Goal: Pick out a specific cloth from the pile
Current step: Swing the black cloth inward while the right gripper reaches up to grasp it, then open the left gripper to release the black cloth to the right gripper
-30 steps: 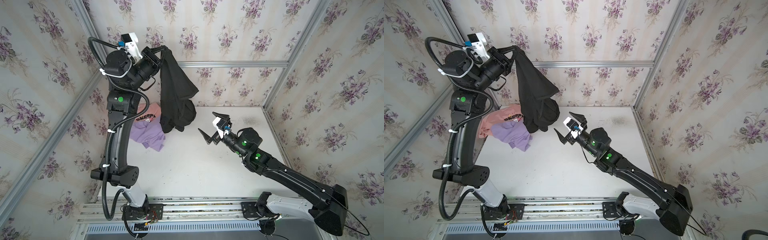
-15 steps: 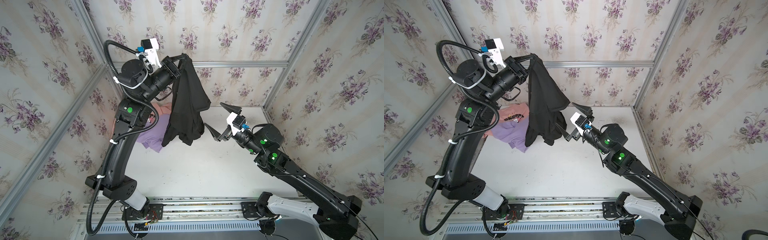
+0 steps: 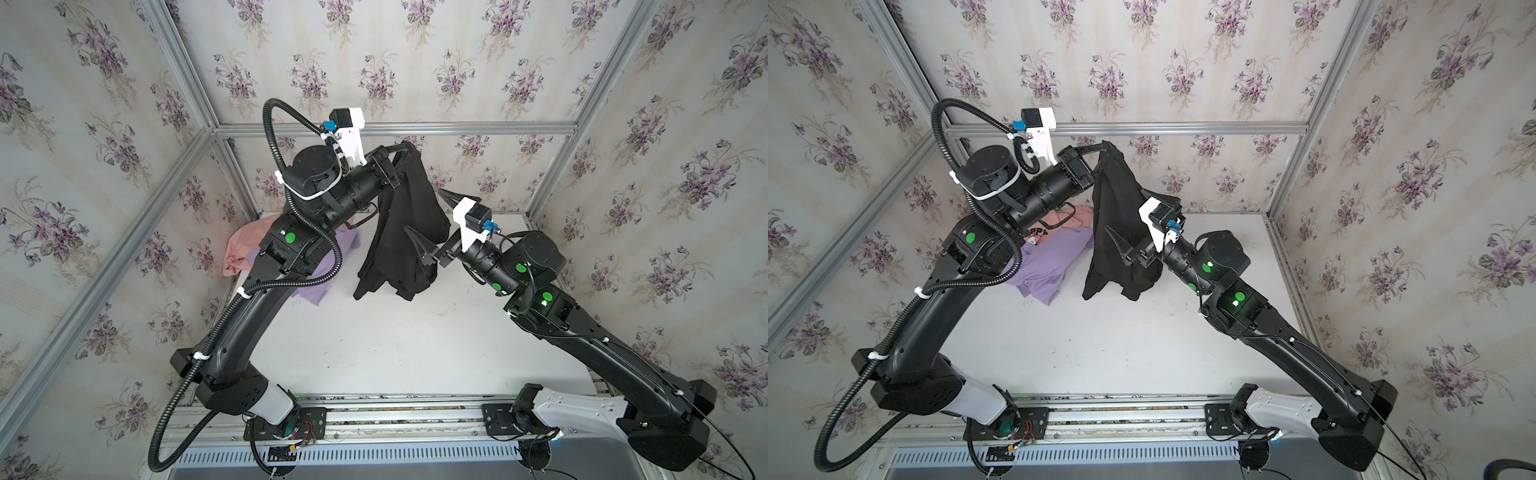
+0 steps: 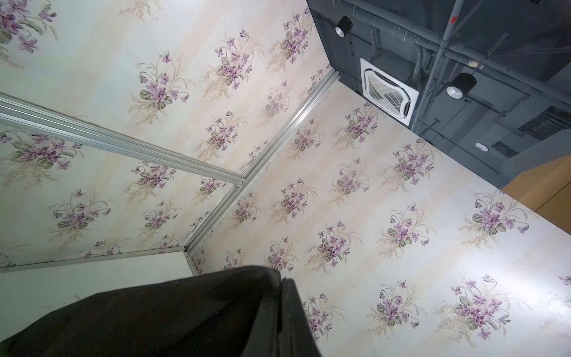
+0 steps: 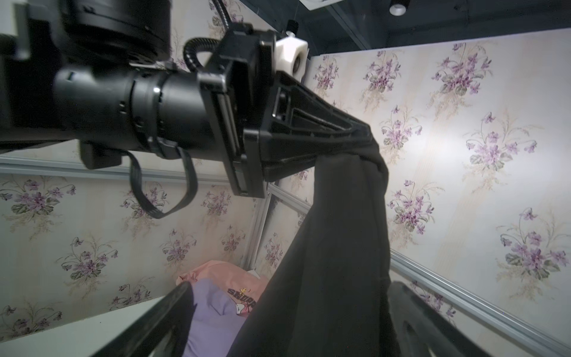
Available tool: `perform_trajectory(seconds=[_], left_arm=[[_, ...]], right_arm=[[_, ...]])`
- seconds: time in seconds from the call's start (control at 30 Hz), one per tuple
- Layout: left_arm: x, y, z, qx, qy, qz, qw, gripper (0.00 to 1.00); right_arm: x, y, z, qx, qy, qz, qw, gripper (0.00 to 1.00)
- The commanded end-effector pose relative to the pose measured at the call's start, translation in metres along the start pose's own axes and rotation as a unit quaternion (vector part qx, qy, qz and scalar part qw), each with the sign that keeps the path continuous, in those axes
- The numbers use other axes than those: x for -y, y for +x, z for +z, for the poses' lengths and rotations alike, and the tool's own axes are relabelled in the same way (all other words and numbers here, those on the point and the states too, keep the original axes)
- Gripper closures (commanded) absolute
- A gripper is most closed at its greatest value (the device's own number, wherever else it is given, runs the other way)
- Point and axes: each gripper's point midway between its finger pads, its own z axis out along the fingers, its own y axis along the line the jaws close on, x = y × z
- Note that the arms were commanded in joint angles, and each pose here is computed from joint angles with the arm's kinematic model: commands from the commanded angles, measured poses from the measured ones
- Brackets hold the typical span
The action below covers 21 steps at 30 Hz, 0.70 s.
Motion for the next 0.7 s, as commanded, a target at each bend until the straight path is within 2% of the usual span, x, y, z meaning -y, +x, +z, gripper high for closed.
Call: perform_trajectory(seconds=[0.0,0.13,0.27,0.37,0.6,0.67], left_arm=[[0.018,-0.009,0.0,0.03,0.022,0.021,0.999,1.0],[0.016,0.009,0.004,0.011,0.02,0.018,1.0,1.0],[0.014,0.022,0.005,-0.003,0.017,0.016,1.0,1.0],[0.01,0.028,0.003,-0.009,0.011,0.017,1.0,1.0],[0.008,0.029,0.0,-0.009,0.008,0.019,1.0,0.99],[0.01,0.029,-0.001,-0.01,0.01,0.02,1.0,0.99]], right_arm=[[0.016,0.002,0.006,0.004,0.048,0.006,0.999,0.01],[0.022,0.013,0.014,-0.001,0.071,-0.003,0.997,0.02],[0.025,0.02,0.018,-0.001,0.082,0.001,0.997,0.15],[0.026,0.02,0.018,0.002,0.085,0.003,0.996,0.31],[0.028,0.02,0.018,0.003,0.09,0.007,0.996,0.79],[0.028,0.02,0.018,0.002,0.089,0.009,0.996,0.89]])
